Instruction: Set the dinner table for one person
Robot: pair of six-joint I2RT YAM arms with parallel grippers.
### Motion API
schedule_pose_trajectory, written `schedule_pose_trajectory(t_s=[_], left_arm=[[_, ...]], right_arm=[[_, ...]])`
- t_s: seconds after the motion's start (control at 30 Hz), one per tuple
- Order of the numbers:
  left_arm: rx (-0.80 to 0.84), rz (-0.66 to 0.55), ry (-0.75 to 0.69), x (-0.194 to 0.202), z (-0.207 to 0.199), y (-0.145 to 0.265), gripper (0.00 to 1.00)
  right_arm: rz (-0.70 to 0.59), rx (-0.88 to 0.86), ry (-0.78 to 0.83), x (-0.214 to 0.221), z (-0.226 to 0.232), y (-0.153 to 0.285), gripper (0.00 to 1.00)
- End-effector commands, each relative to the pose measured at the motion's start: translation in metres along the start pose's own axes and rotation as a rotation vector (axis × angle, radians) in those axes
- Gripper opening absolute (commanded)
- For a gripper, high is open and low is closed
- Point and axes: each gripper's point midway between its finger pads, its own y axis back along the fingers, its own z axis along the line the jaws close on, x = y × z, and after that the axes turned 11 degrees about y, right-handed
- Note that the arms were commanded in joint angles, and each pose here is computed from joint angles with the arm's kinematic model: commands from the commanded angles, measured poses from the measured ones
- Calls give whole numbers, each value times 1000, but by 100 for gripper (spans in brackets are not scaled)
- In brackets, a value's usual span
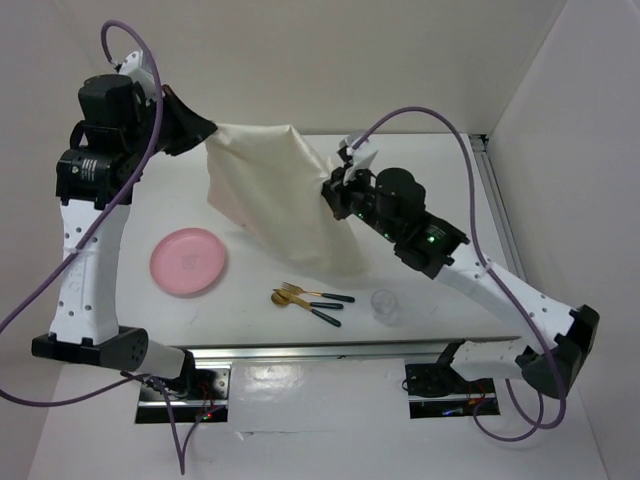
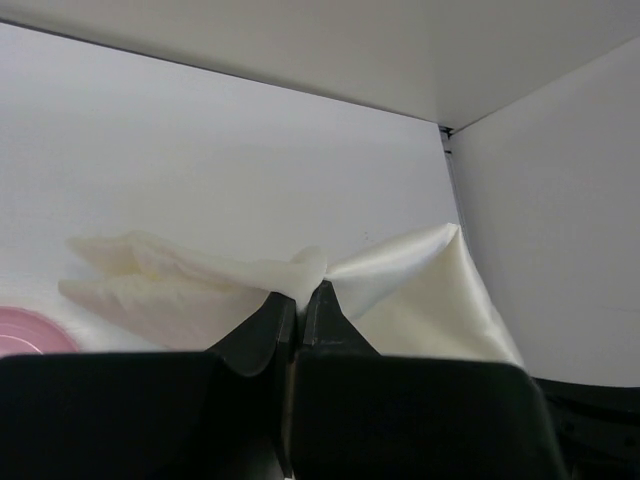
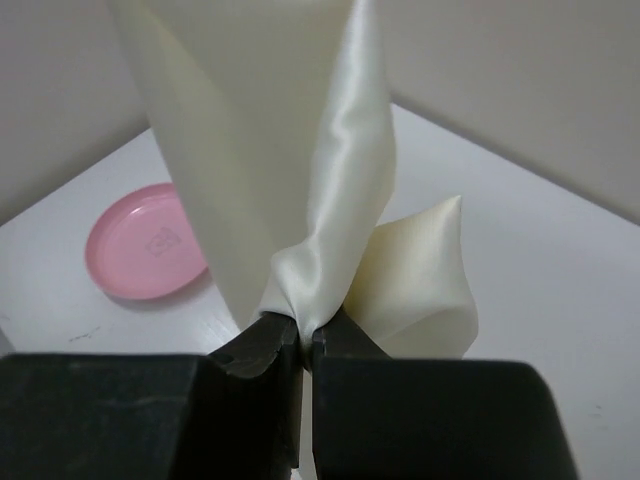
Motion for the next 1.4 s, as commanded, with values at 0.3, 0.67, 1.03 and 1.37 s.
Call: schedule_pose_trajectory(t_s=[0.3,0.67,1.03,1.37], left_arm=[[174,-26,82,1,-36,32,0],[-70,-22,145,19,40,-47,0],[-121,27,136,36,61,-81,0],[-54,18,119,34,35,-20,0]], right_arm=[[-11,424,126,-49,-96,75,0],[274,373,57,77,-179,29,0],[331,318,-94,107,-198,14,0],[289,419,-59,54,-185,82,0]])
